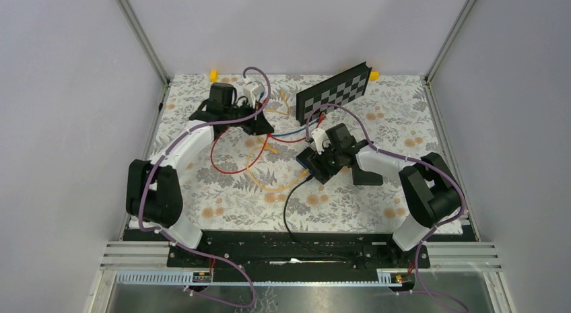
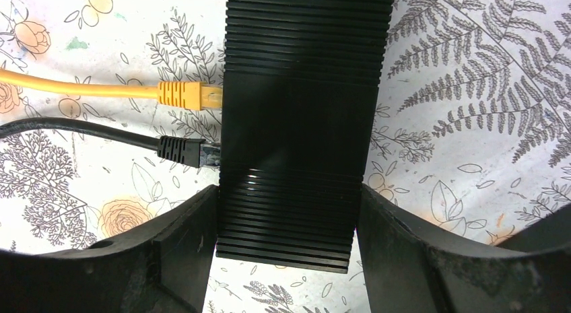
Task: Pull the plug from the switch port
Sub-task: Place the connector at the center of the board.
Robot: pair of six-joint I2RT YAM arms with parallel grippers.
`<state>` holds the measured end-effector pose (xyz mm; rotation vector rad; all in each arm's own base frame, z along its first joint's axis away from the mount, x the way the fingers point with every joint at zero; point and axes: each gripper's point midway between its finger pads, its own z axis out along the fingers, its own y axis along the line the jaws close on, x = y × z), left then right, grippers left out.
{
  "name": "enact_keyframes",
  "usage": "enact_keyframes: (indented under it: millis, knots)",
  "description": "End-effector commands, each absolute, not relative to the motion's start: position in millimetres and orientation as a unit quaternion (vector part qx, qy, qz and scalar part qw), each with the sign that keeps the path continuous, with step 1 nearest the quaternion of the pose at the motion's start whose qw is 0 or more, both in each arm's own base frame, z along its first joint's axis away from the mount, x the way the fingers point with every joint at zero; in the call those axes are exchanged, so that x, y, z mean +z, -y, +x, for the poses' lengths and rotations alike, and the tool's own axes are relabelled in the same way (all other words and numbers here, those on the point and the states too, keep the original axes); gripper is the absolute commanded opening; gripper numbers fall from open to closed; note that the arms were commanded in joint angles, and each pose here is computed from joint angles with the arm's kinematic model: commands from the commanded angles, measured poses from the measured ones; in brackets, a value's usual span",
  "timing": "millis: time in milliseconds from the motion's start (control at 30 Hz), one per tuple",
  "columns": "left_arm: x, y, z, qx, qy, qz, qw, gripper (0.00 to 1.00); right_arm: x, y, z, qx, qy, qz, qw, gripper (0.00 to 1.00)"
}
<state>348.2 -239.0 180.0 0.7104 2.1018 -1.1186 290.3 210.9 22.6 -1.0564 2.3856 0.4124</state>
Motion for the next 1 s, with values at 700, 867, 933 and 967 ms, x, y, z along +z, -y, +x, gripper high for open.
enact_keyframes:
  millis: [700, 867, 933, 967]
  knots:
    - [340, 21, 526, -0.196, -0.782, 0.007, 0.591, 0.00, 60, -209, 315, 0.145, -0.860, -0.384, 0.304, 0.00]
    - [338, -4, 536, -0.204, -0.775, -0.040, 0.597, 0.00, 61, -207, 316, 0.143, -0.860, -0.382, 0.306, 0.00]
    - [345, -13, 536, -0.205, -0.768, -0.052, 0.604, 0.00, 60, -206, 316, 0.143, -0.861, -0.382, 0.304, 0.00]
    - [352, -19, 534, -0.206, -0.764, -0.056, 0.609, 0.00, 60, -207, 316, 0.144, -0.861, -0.382, 0.304, 0.00]
